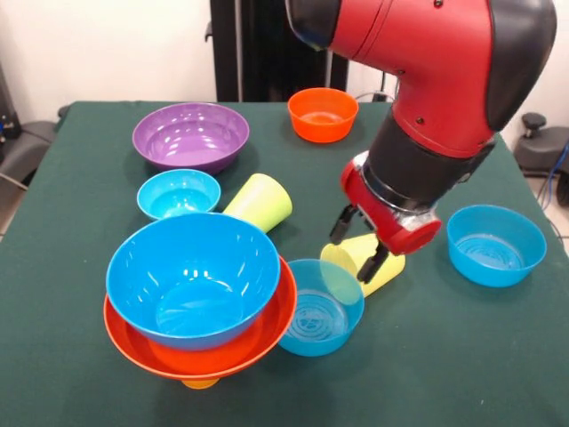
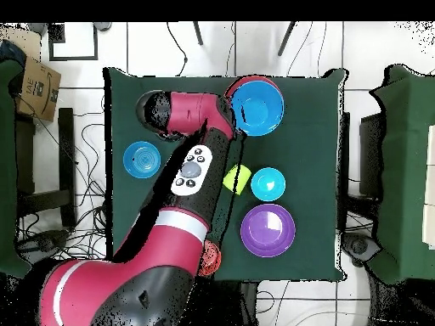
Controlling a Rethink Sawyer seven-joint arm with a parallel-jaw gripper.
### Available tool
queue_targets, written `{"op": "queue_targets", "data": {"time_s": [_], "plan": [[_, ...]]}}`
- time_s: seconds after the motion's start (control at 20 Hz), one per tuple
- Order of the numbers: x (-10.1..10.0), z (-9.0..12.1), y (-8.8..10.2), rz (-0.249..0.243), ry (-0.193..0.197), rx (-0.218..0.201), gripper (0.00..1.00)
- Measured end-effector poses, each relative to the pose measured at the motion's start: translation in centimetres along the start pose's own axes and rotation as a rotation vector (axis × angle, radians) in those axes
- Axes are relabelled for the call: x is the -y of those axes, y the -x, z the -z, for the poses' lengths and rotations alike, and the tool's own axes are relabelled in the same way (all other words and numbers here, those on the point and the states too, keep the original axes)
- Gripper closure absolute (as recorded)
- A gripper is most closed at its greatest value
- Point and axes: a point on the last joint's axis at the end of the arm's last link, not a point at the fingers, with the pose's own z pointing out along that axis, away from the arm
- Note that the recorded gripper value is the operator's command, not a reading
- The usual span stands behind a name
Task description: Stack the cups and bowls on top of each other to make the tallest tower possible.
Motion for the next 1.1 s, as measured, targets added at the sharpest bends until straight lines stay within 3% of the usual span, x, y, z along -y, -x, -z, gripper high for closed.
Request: {"op": "queue_targets", "data": {"time_s": [0.2,0.3,0.35,0.45,0.5,0.55,0.65,0.7,0.8,0.85,0.95,1.05,1.1], "plan": [[-0.1,-0.2,1.5,0.053,0.019,0.043,0.0],[-0.5,-0.2,3.1,0.142,0.056,0.06,0.0],[-0.6,-0.1,3.4,0.158,0.064,0.061,0.0],[-1.1,0.9,5.3,0.272,0.137,0.048,0.0],[-1.2,1.3,5.9,0.297,0.155,0.042,0.0],[-1.4,2.2,7.1,0.357,0.2,0.03,0.0],[-1.4,3.1,8.3,0.406,0.24,0.018,0.0],[-1.3,4.3,9.6,0.463,0.284,0.006,0.0],[-1.0,5.5,11.1,0.519,0.331,0.0,0.0],[-0.5,7.0,12.9,0.584,0.39,-0.007,0.0],[0.4,8.7,14.9,0.652,0.457,-0.011,0.0],[1.0,9.5,15.8,0.681,0.487,-0.012,0.0],[2.0,10.7,17.1,0.721,0.527,-0.009,0.0]]}}
